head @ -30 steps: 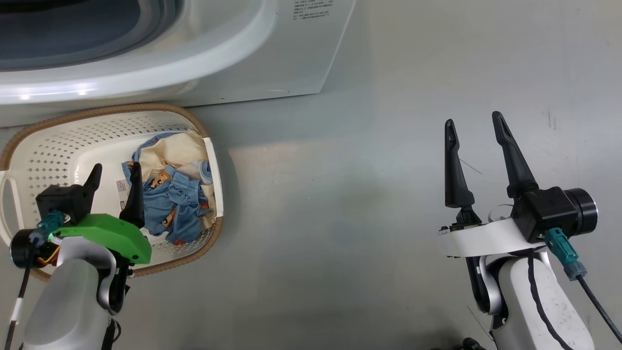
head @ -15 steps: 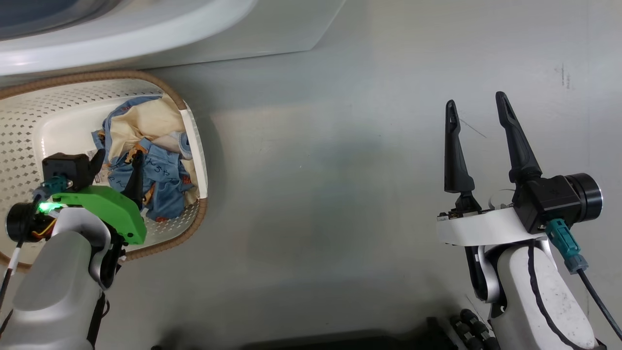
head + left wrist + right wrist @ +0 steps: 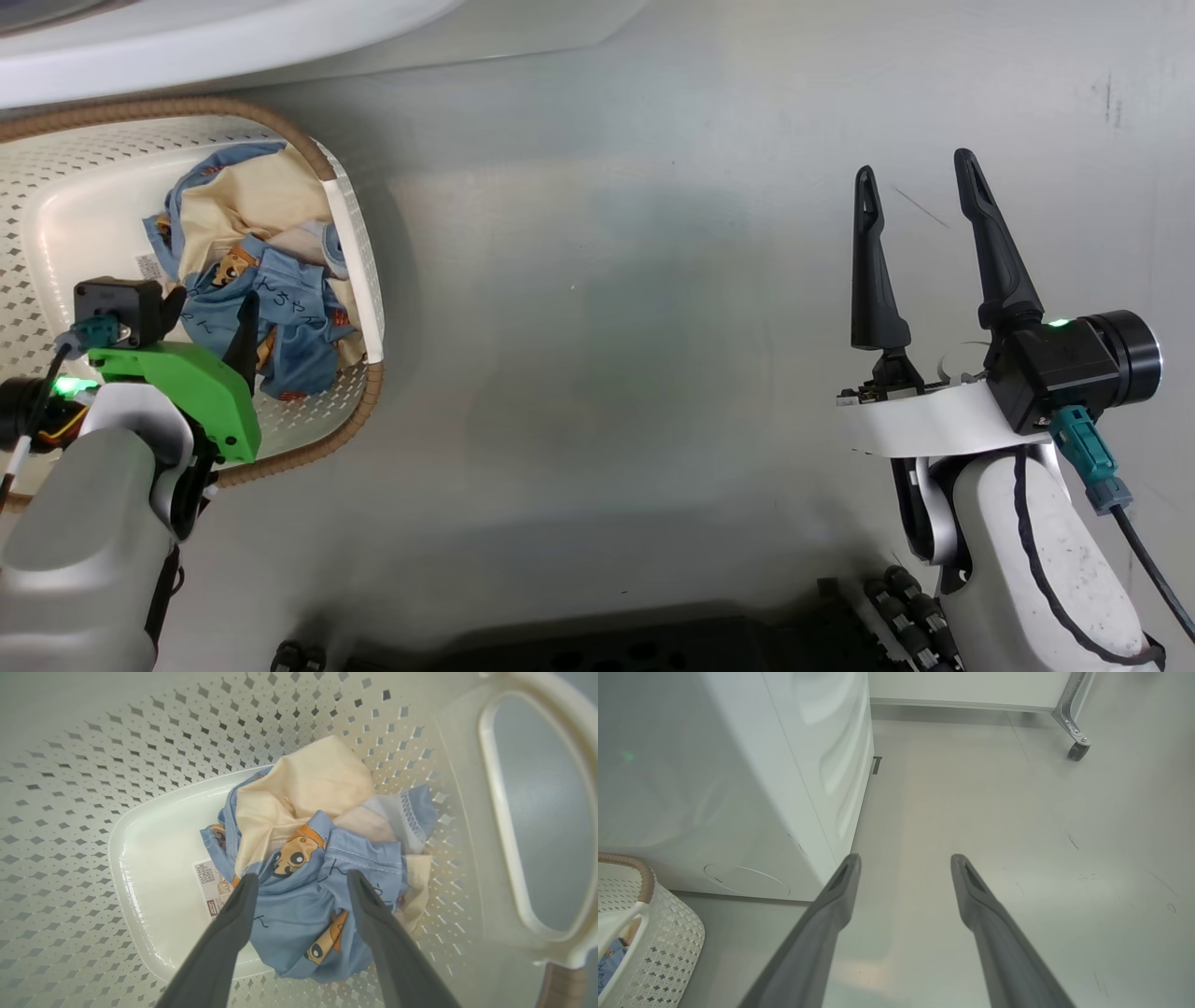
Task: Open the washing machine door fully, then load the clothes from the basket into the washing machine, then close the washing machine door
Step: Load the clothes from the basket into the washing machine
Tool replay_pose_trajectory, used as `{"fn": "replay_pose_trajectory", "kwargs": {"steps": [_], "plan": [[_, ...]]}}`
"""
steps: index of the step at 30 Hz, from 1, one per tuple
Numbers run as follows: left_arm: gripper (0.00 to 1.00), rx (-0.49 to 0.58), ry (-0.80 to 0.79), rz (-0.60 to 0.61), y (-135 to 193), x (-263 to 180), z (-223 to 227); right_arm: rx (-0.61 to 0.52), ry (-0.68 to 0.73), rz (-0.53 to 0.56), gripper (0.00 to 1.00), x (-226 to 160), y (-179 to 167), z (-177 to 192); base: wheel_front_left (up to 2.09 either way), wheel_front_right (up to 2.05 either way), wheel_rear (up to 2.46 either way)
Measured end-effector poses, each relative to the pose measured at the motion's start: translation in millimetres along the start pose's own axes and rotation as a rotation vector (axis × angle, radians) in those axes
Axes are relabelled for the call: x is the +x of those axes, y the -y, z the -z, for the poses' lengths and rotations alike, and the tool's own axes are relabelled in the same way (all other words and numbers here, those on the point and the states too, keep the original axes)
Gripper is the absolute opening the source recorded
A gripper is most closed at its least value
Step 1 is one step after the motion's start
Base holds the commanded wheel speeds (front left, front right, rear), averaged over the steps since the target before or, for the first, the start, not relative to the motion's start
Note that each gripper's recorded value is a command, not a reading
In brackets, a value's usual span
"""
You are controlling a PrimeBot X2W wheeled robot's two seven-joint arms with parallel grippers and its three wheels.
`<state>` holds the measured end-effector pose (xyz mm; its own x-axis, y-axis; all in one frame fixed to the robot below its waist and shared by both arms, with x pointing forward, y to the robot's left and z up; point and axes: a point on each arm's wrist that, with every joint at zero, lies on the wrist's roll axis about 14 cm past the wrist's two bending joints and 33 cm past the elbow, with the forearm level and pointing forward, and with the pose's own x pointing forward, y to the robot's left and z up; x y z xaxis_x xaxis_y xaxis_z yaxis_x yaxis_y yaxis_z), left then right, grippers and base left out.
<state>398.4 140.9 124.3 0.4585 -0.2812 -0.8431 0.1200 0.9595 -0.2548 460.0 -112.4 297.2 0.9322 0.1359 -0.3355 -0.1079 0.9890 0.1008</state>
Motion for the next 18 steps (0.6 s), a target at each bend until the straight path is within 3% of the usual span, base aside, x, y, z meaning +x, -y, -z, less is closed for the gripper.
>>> {"fn": "replay_pose_trajectory", "kwargs": {"steps": [18], "plan": [[1.00,0.033,-0.088,0.049,9.0,23.0,19.8,0.003,-0.044,0.017,1.00,3.6,5.1,21.3,0.00,0.00,0.00]]}}
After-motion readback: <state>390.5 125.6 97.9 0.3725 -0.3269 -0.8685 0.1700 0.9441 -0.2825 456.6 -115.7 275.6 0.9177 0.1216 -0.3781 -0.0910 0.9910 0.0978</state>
